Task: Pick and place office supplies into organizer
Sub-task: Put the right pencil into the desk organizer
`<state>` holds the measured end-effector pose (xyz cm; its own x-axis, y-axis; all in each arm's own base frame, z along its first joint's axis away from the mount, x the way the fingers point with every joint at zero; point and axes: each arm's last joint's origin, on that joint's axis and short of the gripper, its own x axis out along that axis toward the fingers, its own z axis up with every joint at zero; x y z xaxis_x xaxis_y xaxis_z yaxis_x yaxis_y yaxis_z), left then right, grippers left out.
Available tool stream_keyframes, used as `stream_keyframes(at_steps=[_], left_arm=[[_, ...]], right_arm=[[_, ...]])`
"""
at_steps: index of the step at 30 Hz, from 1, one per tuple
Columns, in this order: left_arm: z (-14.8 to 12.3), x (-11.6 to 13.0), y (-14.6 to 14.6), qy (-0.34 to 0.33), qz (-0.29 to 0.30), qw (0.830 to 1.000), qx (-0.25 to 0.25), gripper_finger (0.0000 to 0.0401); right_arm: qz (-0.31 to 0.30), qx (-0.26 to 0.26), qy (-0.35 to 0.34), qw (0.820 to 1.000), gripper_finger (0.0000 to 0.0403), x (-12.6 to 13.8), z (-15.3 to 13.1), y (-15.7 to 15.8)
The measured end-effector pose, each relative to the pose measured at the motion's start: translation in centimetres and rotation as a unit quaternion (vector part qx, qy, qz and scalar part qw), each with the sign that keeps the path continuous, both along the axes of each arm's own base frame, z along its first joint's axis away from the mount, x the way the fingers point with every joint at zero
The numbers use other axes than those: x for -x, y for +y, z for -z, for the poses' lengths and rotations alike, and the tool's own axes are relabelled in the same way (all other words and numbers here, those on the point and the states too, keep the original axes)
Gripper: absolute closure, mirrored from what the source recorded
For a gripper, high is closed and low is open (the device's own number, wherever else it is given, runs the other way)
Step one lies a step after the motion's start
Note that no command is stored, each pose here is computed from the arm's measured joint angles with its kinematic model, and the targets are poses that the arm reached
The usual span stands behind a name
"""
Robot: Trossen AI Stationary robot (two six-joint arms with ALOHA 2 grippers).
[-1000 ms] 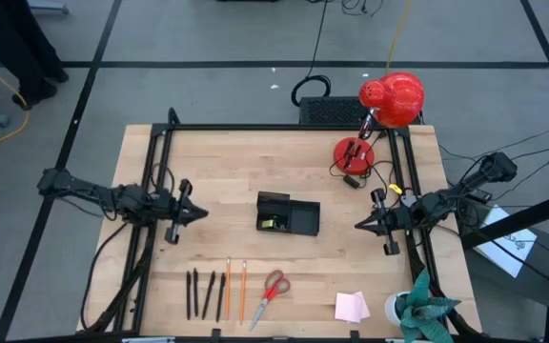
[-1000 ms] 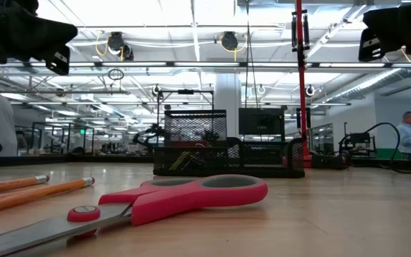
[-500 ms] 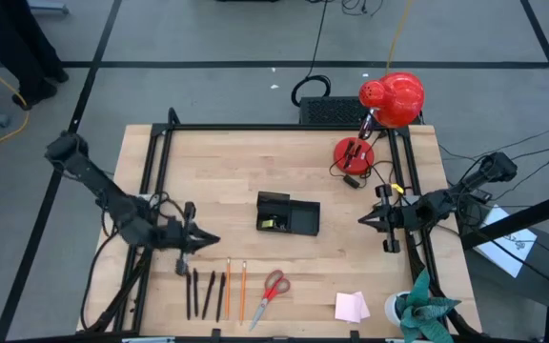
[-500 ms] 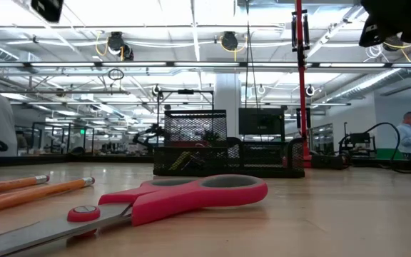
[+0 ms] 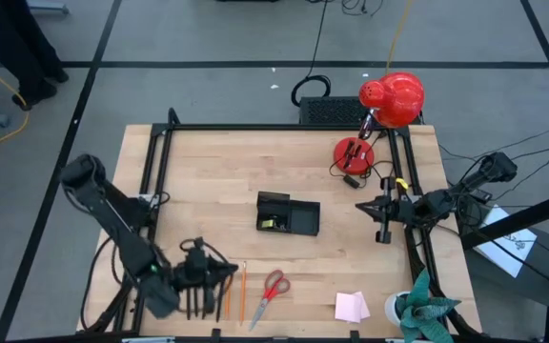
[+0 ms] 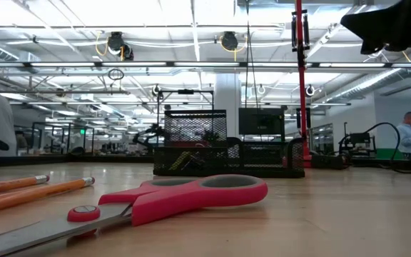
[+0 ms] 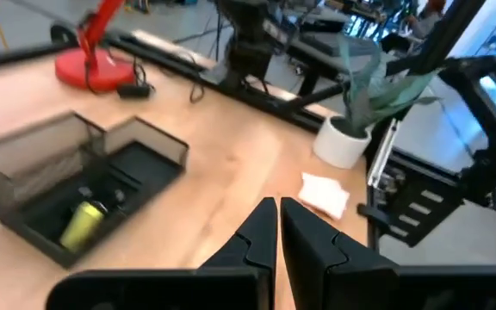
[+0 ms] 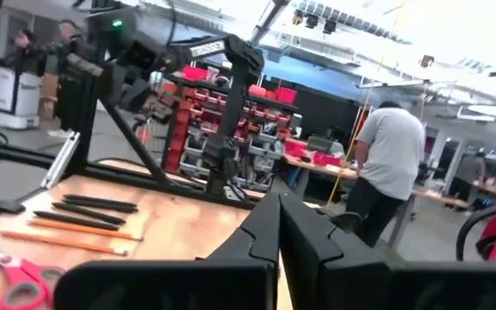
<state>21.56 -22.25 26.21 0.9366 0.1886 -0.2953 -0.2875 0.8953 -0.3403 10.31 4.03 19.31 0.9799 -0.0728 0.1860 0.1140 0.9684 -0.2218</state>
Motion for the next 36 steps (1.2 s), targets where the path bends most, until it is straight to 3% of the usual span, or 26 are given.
stream_keyframes(at_steps=[6,10,15,20,23,32,36], left_arm=[[3.3,-4.4,-2.5,0.061,-0.017,0.996,0.061,0.0377],[4.7,-6.7,-3.4,0.132,-0.047,0.987,0.075,0.0377],[4.2,-8.2,-2.2,0.251,-0.138,0.946,0.151,0.0377],[4.9,-9.8,-0.9,0.375,-0.135,0.887,0.234,0.0377],[5.5,-10.3,-0.2,0.397,-0.145,0.875,0.237,0.0377],[5.7,-11.6,2.5,0.404,-0.189,0.861,0.244,0.0377],[7.1,-12.3,3.0,0.444,-0.195,0.831,0.273,0.0375]], right_arm=[[-0.014,-0.067,-0.005,0.998,0.0403,0.0,0.0,0.0],[-0.022,-0.102,-0.008,0.994,0.0403,0.0,0.0,0.0],[-0.026,-0.122,-0.009,0.992,0.0403,0.0,0.0,0.0],[-0.022,-0.101,-0.008,0.995,0.0403,0.0,0.0,0.0],[-0.019,-0.087,-0.008,0.996,0.0403,0.0,0.0,0.0],[-0.016,-0.076,-0.005,0.997,0.0399,0.0,0.0,0.0],[-0.015,-0.076,-0.005,0.997,0.0399,0.0,0.0,0.0]])
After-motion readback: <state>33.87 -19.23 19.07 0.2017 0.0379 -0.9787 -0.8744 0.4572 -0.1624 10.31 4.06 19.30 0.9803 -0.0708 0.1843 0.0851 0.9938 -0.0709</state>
